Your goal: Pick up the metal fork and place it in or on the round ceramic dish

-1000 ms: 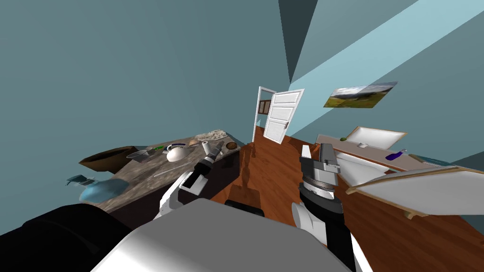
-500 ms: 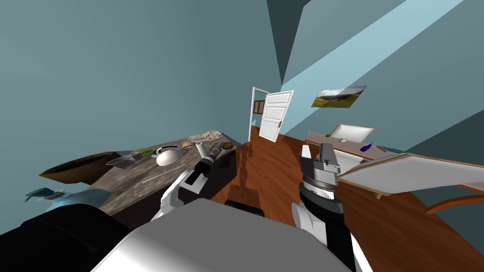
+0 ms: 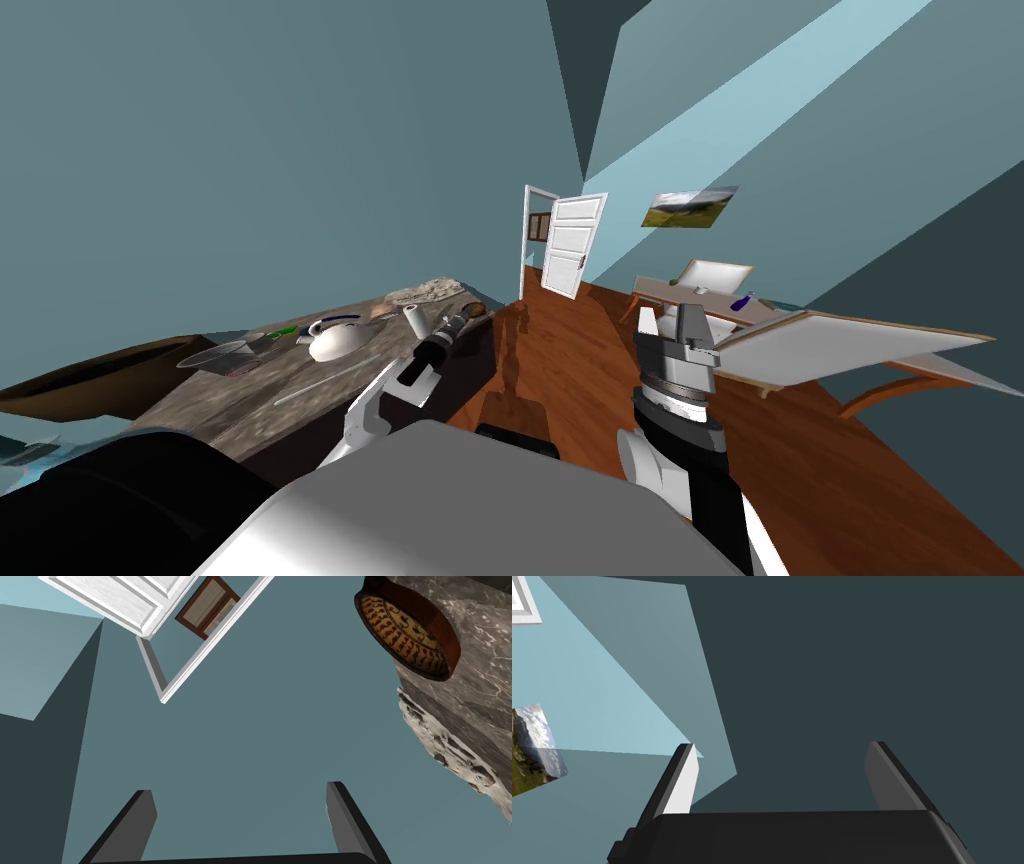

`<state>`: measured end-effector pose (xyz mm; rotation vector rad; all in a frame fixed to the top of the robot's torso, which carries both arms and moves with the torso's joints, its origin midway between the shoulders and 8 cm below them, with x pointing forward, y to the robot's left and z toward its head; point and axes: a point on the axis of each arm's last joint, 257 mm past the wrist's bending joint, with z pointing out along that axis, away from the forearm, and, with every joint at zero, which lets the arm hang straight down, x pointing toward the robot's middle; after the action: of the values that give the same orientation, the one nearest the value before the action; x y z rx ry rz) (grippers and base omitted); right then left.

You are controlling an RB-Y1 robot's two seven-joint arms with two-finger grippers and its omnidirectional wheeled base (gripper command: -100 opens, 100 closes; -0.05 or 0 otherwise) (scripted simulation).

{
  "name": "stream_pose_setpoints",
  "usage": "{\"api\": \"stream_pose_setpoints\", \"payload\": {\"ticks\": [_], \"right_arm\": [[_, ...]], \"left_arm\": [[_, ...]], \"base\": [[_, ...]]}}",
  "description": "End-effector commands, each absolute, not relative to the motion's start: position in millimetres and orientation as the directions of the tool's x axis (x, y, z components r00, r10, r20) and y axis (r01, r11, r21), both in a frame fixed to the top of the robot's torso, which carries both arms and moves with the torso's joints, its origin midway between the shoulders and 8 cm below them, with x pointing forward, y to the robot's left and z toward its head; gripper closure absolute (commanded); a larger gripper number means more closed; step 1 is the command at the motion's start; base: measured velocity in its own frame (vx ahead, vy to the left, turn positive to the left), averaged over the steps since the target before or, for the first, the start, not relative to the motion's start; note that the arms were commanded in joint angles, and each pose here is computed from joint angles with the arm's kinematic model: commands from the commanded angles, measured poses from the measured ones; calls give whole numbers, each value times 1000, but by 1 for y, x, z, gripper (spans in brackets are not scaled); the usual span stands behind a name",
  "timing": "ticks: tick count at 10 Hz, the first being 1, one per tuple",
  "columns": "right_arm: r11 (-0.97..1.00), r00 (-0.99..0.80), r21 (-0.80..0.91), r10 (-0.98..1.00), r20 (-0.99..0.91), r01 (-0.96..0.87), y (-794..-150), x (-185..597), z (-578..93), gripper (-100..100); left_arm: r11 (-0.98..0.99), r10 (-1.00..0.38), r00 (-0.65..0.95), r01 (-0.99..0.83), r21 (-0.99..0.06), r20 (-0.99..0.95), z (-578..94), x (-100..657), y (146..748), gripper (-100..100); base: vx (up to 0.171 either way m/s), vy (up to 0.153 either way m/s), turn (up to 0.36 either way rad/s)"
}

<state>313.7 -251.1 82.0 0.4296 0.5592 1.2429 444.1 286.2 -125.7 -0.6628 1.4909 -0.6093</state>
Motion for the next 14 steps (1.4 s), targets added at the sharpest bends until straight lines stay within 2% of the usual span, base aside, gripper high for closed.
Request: {"api": "stream_pose_setpoints", "payload": {"ticks": [1, 14], "right_arm": [[273, 219, 590, 962, -163, -760, -251, 314, 82, 0], [273, 219, 590, 962, -163, -760, -251, 314, 82, 0]], "left_arm": [[705, -707, -13, -87, -704, -707, -138, 445, 295, -100], [738, -633, -119, -389, -551, -765, -214, 434, 350, -100]], "base": [[9, 13, -145], [30, 44, -73]]}}
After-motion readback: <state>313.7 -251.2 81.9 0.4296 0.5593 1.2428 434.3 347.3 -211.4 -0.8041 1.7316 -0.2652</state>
